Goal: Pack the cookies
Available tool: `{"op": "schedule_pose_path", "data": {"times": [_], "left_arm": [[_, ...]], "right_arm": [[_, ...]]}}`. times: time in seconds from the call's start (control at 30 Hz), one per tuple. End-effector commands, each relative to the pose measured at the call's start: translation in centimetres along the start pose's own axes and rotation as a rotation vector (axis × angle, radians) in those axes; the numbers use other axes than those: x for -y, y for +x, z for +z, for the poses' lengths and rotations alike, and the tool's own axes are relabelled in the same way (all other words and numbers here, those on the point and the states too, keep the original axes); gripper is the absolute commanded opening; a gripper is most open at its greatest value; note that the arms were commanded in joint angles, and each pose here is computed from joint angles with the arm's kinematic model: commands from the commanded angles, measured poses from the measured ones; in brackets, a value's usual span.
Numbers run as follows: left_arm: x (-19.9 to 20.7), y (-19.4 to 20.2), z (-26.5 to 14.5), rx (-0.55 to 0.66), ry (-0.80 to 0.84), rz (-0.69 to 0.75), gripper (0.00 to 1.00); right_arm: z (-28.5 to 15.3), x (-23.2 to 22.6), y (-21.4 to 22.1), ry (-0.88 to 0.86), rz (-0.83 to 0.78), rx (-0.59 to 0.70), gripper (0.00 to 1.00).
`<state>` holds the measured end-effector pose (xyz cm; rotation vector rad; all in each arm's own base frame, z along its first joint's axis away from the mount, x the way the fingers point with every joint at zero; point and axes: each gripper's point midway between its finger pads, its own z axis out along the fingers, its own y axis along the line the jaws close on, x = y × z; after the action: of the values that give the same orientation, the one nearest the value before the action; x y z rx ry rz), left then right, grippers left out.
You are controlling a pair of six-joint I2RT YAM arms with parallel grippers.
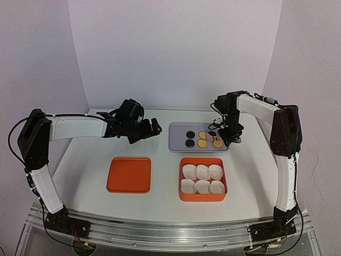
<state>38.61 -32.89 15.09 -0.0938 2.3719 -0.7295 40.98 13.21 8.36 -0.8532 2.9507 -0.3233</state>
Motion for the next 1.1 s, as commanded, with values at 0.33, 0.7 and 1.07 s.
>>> {"op": "schedule_pose_path", "data": {"times": [0.33,0.7,1.07], "left_arm": [[1.6,-1.6,0.4,0.011,0.046,0.008,1.0],[1.8,-1.2,0.4,-0.009,0.066,-0.002,1.0],[1.6,-1.0,-0.1,-0.005,0.067,-0.011,1.0]], "right_arm": [[0.6,1.4,-1.7,0.005,0.001,0.012,0.37],[0.9,1.2,-2.5,-0.012,0.005,0.023,0.33],[1.1,1.0,-2.5,-0.02,0.003,0.018,0.32]]}}
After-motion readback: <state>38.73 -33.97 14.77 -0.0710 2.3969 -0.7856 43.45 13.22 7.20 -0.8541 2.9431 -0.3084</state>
